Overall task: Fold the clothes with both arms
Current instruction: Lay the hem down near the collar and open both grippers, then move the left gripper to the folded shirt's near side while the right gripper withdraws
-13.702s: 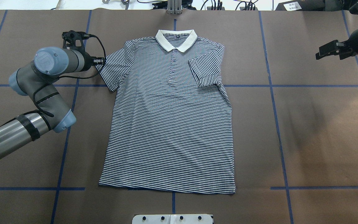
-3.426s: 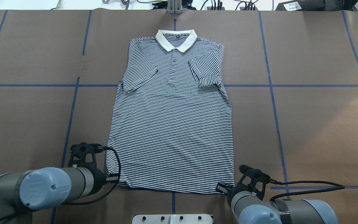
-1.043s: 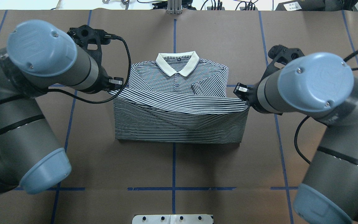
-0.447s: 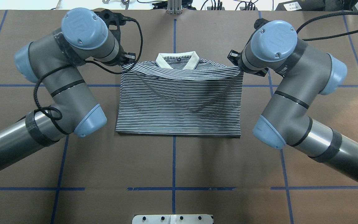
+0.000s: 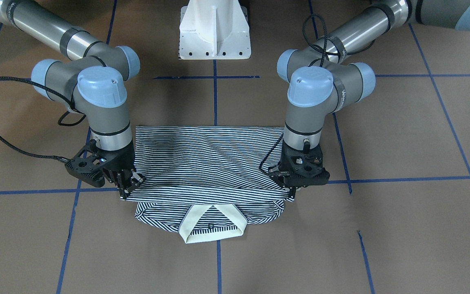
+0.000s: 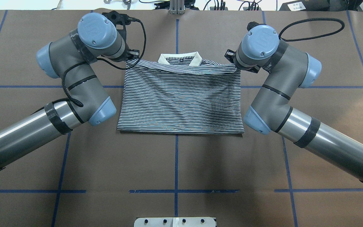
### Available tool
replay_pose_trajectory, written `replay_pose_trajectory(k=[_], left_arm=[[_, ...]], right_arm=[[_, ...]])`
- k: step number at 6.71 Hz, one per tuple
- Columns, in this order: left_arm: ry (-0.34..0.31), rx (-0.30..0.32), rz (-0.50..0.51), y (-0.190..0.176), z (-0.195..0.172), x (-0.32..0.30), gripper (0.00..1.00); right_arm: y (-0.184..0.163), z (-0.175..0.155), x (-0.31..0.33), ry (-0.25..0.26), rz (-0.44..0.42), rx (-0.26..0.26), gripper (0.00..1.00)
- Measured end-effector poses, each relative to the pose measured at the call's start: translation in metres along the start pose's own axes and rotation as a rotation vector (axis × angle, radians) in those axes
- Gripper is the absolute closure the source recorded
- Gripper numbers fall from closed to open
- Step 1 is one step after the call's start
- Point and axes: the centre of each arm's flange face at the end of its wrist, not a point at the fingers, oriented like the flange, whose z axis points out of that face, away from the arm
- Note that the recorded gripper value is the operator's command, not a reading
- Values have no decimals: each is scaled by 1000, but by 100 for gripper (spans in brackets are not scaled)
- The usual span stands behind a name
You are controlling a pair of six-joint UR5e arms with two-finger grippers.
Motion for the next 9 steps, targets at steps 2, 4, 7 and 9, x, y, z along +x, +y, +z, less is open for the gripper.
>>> replay_pose_trajectory(k=[2,4,7,9], left_arm=[[0,-4,4,0,26,1,52],[8,-4,30,5,31,-3,0],[80,11,213,28,-1,-33,0],[121,5,246,49,-20,-50,0]], right_arm=[[4,20,4,21,-6,-5,5],[11,31,8,40,-53,-9,0],[-1,29,13,39,-264,-25,0],[-34,19,33,18,-370,-81,0]])
